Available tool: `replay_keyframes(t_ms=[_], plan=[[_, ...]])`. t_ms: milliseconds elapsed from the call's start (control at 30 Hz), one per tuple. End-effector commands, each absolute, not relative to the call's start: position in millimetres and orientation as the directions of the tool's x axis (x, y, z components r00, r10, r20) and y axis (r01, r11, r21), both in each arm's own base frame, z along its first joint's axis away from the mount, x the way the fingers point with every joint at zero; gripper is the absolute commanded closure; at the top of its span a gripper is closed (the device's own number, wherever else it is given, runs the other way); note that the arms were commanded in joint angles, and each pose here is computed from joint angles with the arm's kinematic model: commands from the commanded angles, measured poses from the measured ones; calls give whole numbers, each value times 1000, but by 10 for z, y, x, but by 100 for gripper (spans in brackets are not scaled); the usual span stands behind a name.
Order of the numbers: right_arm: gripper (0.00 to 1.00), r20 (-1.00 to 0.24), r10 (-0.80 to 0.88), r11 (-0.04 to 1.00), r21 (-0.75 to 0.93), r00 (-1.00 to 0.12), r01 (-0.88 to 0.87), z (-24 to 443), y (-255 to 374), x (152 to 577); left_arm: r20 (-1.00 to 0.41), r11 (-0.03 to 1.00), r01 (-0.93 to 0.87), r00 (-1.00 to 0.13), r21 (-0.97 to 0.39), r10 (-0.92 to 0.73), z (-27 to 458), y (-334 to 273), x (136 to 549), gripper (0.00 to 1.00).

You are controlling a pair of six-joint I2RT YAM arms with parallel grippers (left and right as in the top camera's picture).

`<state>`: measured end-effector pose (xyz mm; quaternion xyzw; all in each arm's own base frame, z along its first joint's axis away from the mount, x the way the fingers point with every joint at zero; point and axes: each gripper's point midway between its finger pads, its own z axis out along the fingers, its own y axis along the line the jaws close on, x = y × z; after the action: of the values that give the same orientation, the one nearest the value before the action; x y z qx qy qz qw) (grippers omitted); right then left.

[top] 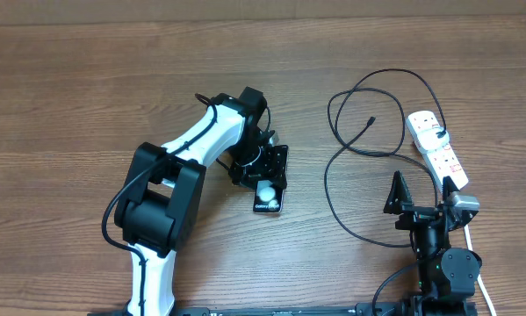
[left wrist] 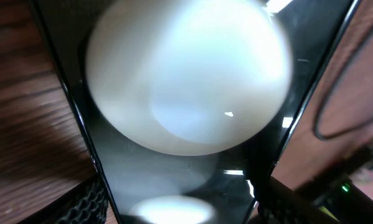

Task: Plug charger to phone and switch on socket
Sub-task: 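Lift the phone with the left gripper and tilt it upright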

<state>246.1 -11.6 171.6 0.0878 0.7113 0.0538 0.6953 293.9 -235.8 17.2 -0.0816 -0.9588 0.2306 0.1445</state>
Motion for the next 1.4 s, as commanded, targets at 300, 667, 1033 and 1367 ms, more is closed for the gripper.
replay_keyframes(t_ms=[300,667,1033,1367], plan=[[0,-981,193,980,192,-12,50,1703,-114,2463,145,644,130,-923,-754,355,463,-2587,2987,43],[0,-981,193,980,192,-12,50,1703,-114,2463,4,361,142,-928,-922,373,896,-2712,3080,43],[0,-981,193,980,192,-12,51,1703,-116,2463,-105,67,134,-941,-989,322,1378,-2798,3181,47],[0,-981,193,980,192,-12,51,1702,-116,2463,-100,-39,92,-949,-995,298,1578,-2817,3213,48]])
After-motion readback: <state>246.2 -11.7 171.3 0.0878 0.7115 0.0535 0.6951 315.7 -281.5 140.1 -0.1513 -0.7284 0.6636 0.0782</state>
